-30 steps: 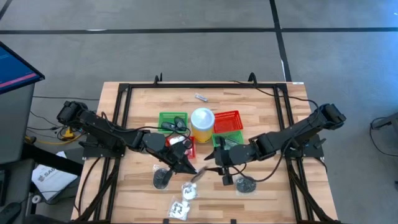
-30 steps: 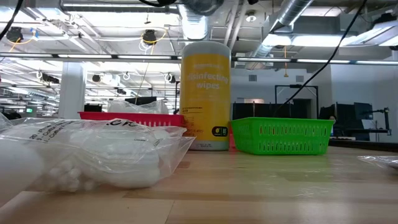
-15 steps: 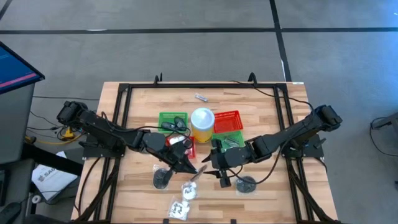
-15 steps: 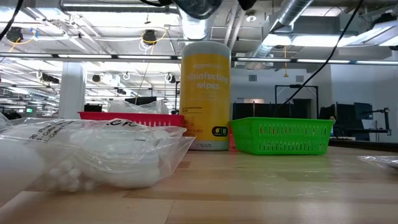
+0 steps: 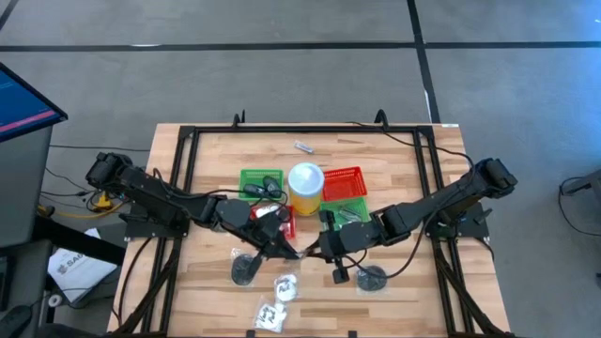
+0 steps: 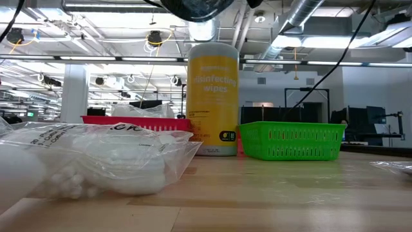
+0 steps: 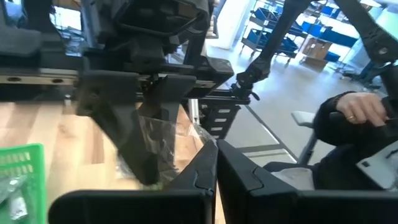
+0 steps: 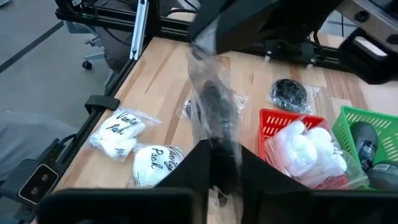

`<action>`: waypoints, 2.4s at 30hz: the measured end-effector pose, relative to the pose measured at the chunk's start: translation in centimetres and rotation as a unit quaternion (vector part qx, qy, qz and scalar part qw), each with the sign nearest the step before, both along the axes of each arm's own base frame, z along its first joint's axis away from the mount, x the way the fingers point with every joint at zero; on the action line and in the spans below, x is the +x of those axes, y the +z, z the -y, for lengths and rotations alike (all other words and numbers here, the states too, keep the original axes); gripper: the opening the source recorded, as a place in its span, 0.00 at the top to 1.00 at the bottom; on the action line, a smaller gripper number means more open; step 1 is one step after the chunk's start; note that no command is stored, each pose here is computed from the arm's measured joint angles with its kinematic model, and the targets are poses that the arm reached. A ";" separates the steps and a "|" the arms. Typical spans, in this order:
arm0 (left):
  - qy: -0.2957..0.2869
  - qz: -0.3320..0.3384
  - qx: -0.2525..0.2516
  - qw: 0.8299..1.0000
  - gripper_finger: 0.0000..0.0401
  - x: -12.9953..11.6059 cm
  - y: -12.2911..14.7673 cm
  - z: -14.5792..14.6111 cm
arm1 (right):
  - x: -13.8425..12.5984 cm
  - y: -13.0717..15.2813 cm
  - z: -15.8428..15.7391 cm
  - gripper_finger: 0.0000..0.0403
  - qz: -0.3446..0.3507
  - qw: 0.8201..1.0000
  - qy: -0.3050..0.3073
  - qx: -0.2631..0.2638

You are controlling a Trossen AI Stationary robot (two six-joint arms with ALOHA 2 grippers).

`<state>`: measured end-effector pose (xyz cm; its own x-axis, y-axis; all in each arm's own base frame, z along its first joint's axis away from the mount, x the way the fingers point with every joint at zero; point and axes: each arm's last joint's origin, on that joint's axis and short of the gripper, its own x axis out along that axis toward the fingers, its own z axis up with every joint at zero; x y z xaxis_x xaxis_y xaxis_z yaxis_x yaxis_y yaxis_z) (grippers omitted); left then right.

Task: Pick & Place Travel size toiletries
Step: Put the black hair brush into the right red bin

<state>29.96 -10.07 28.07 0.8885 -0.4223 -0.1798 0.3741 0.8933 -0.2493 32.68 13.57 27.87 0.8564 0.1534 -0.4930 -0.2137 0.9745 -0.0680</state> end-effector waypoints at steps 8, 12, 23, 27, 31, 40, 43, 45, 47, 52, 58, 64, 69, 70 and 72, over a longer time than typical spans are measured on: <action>0.003 0.004 0.008 1.000 1.00 0.0 0.0 0.0 | 0.0 0.0 -0.1 0.92 0.000 1.000 0.004 -0.005; 0.004 0.003 0.007 1.000 0.97 0.0 0.0 0.0 | -0.1 0.0 -0.1 0.96 0.000 1.000 0.004 -0.006; 0.031 0.003 0.014 0.999 0.88 -0.1 0.2 -0.4 | -0.6 -0.6 0.2 0.96 -0.044 0.999 -0.025 0.005; 0.035 -0.005 0.017 0.999 0.86 -0.5 0.5 -0.8 | -1.2 -0.3 0.4 0.96 -0.057 0.998 -0.038 0.006; 0.040 0.000 0.016 0.999 0.85 -0.8 0.9 -0.9 | -2.2 0.4 1.1 0.96 -0.070 0.994 -0.084 0.005; 0.037 -0.002 0.017 0.999 0.86 -0.9 0.9 -0.8 | -4.0 0.8 3.4 0.96 -0.126 0.978 -0.165 0.019; 0.038 -0.002 0.017 0.999 0.86 -0.9 0.9 -0.8 | -4.0 0.6 4.2 0.96 -0.139 0.972 -0.191 0.018; 0.038 -0.002 0.017 0.999 0.86 -0.9 0.9 -0.8 | -4.1 0.4 4.8 0.96 -0.153 0.966 -0.208 0.018; 0.038 -0.002 0.016 0.999 0.86 -0.9 0.9 -0.8 | -4.1 0.3 5.4 0.96 -0.163 0.961 -0.224 0.020; 0.038 -0.003 0.016 0.999 0.86 -0.9 0.9 -0.8 | -4.1 -0.1 7.3 0.96 -0.189 0.947 -0.260 0.016; 0.038 -0.003 0.016 0.999 0.86 -0.9 0.8 -0.8 | -4.4 -0.5 9.8 0.96 -0.224 0.921 -0.318 0.022; 0.038 -0.003 0.016 0.999 0.86 -0.9 0.8 -0.8 | -4.4 -0.6 12.4 0.96 -0.233 0.904 -0.358 0.029; 0.038 -0.003 0.016 0.999 0.86 -0.9 0.8 -0.8 | -4.6 -0.7 14.5 0.96 -0.246 0.888 -0.386 0.044; 0.037 -0.003 0.016 0.999 0.86 -0.9 0.8 -0.8 | -4.6 -0.7 14.9 0.96 -0.248 0.885 -0.393 0.045; 0.037 -0.005 0.016 0.999 0.86 -0.9 0.8 -0.8 | -4.7 -0.8 15.7 0.96 -0.253 0.878 -0.402 0.052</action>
